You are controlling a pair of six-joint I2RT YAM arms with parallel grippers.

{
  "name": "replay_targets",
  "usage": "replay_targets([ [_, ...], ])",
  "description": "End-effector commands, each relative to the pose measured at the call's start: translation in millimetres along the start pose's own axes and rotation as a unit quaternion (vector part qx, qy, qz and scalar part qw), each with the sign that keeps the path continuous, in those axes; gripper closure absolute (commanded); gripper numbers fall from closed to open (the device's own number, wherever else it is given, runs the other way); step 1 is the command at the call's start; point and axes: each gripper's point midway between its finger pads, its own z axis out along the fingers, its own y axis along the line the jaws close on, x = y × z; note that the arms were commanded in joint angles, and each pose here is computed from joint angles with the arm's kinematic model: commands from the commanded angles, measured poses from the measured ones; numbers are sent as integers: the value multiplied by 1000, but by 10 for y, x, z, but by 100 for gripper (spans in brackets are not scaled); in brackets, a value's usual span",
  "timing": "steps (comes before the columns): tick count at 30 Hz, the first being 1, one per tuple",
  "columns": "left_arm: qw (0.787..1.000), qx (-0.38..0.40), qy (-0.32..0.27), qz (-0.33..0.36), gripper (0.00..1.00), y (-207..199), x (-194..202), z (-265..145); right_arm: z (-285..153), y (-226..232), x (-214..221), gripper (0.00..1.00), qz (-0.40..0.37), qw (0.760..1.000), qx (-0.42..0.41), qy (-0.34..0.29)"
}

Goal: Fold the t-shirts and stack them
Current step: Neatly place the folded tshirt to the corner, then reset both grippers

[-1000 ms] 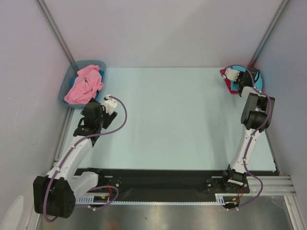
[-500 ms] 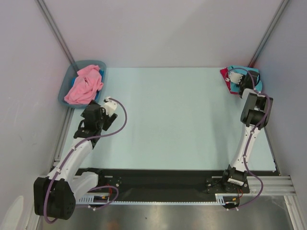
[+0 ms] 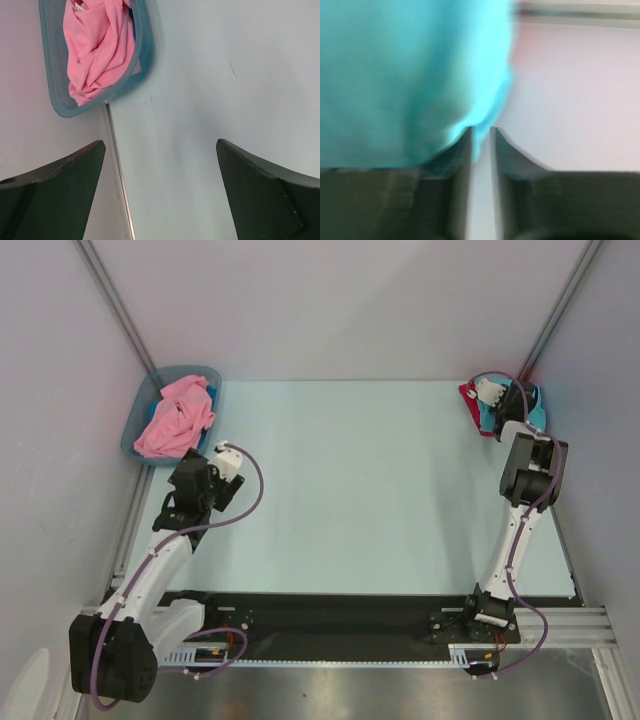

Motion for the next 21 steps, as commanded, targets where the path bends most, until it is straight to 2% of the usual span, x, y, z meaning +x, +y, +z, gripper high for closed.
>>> replay_targets([
  [1, 999, -19, -32, -32, 0, 112, -164, 1, -643, -1400, -475, 65, 84, 990, 106, -38],
  [3, 998, -20, -38, -40, 0, 125, -206, 12, -919, -1604, -647, 45, 128, 986, 97, -47],
  [4, 998, -21, -41, -42, 0, 138, -236, 12, -1029, -1668, -710, 43, 142, 984, 93, -50],
  [5, 998, -21, -43, -48, 0, 144, -256, 13, -1120, -1542, -737, 41, 175, 982, 57, -40],
  [7, 997, -18, -45, -57, 0, 132, -278, 35, -1453, -1575, -992, 40, 209, 976, 15, -64],
  [8, 997, -10, -44, -61, 0, 101, -280, 46, -1584, -1342, -1031, 39, 228, 971, -43, -55],
  [10, 996, 9, -42, -79, 0, 18, -283, 73, -1911, -1192, -1305, 38, 310, 940, -114, -87],
  [12, 994, 51, -52, -83, 0, -148, -323, 92, -2200, -823, -1387, 40, 372, 904, -201, -66],
  [13, 992, 66, -50, -92, 0, -205, -324, 98, -2382, -787, -1475, 39, 388, 890, -228, -79],
  [14, 991, 76, -55, -97, 0, -239, -351, 92, -2492, -507, -1422, 36, 397, 877, -266, -55],
  [17, 988, 88, -61, -108, 0, -295, -372, 99, -2779, -388, -1352, 32, 445, 849, -283, -47],
  [18, 988, 87, -61, -109, 0, -294, -375, 100, -2868, -122, -1257, 32, 450, 838, -308, -31],
  [19, 988, 87, -62, -112, 0, -296, -376, 101, -2944, -60, -1222, 32, 472, 823, -315, -27],
  [20, 987, 86, -64, -116, 0, -295, -384, 103, -3051, -172, -1181, 31, 490, 816, -303, -46],
  [21, 987, 87, -63, -116, 0, -303, -375, 105, -3122, 48, -1114, 31, 491, 808, -323, -30],
])
